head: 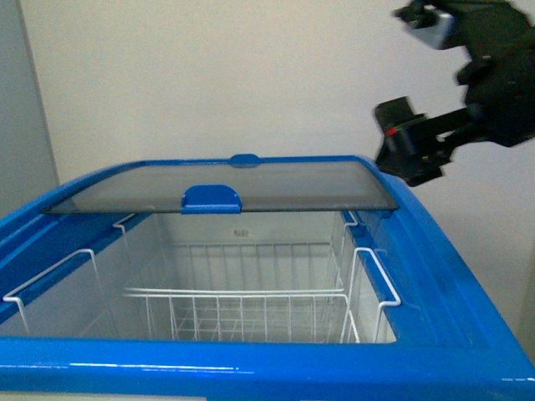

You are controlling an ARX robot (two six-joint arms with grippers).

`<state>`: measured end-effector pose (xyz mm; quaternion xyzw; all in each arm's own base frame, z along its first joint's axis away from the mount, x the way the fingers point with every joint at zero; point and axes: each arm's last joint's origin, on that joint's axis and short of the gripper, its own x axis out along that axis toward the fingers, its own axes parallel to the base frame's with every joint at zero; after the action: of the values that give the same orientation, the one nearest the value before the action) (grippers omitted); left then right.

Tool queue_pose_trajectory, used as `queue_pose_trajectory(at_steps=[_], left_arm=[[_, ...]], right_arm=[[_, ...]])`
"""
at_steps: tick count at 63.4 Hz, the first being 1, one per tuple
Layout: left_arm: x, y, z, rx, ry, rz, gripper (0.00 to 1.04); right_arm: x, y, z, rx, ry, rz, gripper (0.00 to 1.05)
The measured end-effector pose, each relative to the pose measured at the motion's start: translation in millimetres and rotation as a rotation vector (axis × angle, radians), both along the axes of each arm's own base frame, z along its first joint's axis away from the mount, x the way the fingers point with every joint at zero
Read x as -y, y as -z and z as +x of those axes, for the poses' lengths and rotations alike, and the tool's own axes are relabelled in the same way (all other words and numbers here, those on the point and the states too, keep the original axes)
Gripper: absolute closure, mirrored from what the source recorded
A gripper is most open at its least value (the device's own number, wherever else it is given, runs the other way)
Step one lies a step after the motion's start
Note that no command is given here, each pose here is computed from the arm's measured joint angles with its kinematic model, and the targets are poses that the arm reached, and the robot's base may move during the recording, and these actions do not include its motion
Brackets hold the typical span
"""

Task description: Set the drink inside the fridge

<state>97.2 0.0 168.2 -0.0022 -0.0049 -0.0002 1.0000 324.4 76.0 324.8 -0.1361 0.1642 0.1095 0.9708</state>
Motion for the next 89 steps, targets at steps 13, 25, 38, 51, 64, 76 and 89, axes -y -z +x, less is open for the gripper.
queue_pose_trajectory(at_steps=[13, 25, 38, 51, 64, 76, 89], left_arm=[[0, 0, 0, 0.0, 0.0, 0.0, 0.08], [0, 0, 0, 0.0, 0.0, 0.0, 0.08], [0, 0, 0, 0.002, 0.0, 0.0, 0.08], [0, 0, 0, 0.002, 0.0, 0.0, 0.08], [0, 0, 0, 0.002, 0.0, 0.0, 0.08], [0, 0, 0, 0.002, 0.0, 0.0, 0.08], [0, 0, 0, 0.002, 0.0, 0.0, 0.08]], right_arm=[[41, 4, -117, -0.04, 0.305, 0.196, 0.07], [59, 39, -230, 0.362, 0.21, 0.324, 0.4], [72, 96, -225, 0.302, 0.197, 0.282, 0.85], [76, 119, -226, 0.319, 0.221, 0.277, 1.02], [76, 133, -226, 0.324, 0.221, 0.278, 1.02], [76, 141, -226, 0.323, 0.222, 0.277, 1.02], [76, 149, -226, 0.323, 0.222, 0.277, 1.02]])
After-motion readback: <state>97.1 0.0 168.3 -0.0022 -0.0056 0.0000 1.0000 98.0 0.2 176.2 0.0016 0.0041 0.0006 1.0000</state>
